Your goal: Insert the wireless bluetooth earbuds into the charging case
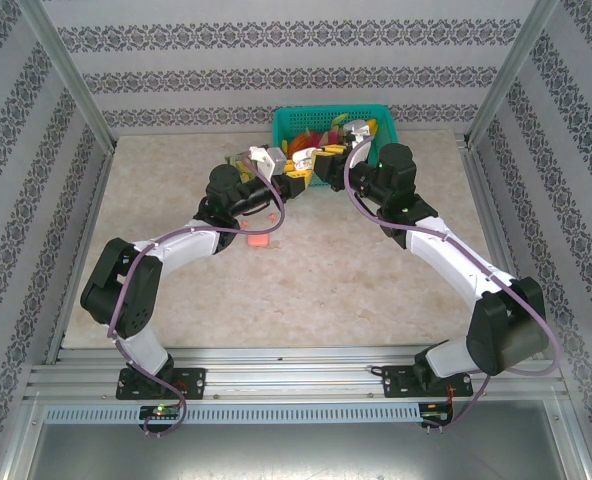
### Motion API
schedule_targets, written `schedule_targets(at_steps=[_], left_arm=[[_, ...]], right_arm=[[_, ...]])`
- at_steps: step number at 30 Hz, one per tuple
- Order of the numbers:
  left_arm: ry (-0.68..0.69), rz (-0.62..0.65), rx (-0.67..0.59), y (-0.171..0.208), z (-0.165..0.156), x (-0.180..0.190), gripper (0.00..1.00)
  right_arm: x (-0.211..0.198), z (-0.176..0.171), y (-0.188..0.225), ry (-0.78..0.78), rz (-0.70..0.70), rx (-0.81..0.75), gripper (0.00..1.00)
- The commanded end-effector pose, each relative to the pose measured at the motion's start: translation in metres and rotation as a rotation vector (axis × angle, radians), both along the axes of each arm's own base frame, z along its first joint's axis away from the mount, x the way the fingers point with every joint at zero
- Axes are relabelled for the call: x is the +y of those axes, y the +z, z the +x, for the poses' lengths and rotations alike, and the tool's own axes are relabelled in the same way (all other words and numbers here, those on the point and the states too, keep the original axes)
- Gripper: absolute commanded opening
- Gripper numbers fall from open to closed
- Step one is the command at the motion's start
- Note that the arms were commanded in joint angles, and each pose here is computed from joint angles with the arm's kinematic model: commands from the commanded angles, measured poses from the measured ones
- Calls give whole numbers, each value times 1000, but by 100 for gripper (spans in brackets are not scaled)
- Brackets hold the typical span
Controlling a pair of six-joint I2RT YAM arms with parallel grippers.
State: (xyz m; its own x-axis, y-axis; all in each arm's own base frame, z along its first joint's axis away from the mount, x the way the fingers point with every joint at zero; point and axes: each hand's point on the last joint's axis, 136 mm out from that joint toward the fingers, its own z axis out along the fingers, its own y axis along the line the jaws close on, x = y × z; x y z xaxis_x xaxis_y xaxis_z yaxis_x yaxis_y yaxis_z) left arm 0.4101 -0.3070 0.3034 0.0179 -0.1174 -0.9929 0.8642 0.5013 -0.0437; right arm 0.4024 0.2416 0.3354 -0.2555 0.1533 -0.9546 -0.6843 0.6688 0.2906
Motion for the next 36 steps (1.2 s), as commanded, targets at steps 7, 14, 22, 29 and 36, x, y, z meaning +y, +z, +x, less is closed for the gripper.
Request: schedule_targets(at_steps=[7, 14, 22, 29, 36], left_arm=[[-39, -28, -72, 29, -16, -4, 0], [-41, -32, -74, 31, -18, -3, 0], [-40, -31, -77, 32, -17, -3, 0], [-38, -29, -77, 32, -17, -3, 0], [-35, -29, -70, 30, -16, -3, 0]], right_arm=[[-5, 5, 6, -38, -34, -43, 30], [5, 0, 1, -44, -113, -74, 30], [15, -6, -8, -72, -220, -122, 30], [20, -7, -15, -88, -272, -135, 33], [18, -8, -9, -98, -264, -141, 43]])
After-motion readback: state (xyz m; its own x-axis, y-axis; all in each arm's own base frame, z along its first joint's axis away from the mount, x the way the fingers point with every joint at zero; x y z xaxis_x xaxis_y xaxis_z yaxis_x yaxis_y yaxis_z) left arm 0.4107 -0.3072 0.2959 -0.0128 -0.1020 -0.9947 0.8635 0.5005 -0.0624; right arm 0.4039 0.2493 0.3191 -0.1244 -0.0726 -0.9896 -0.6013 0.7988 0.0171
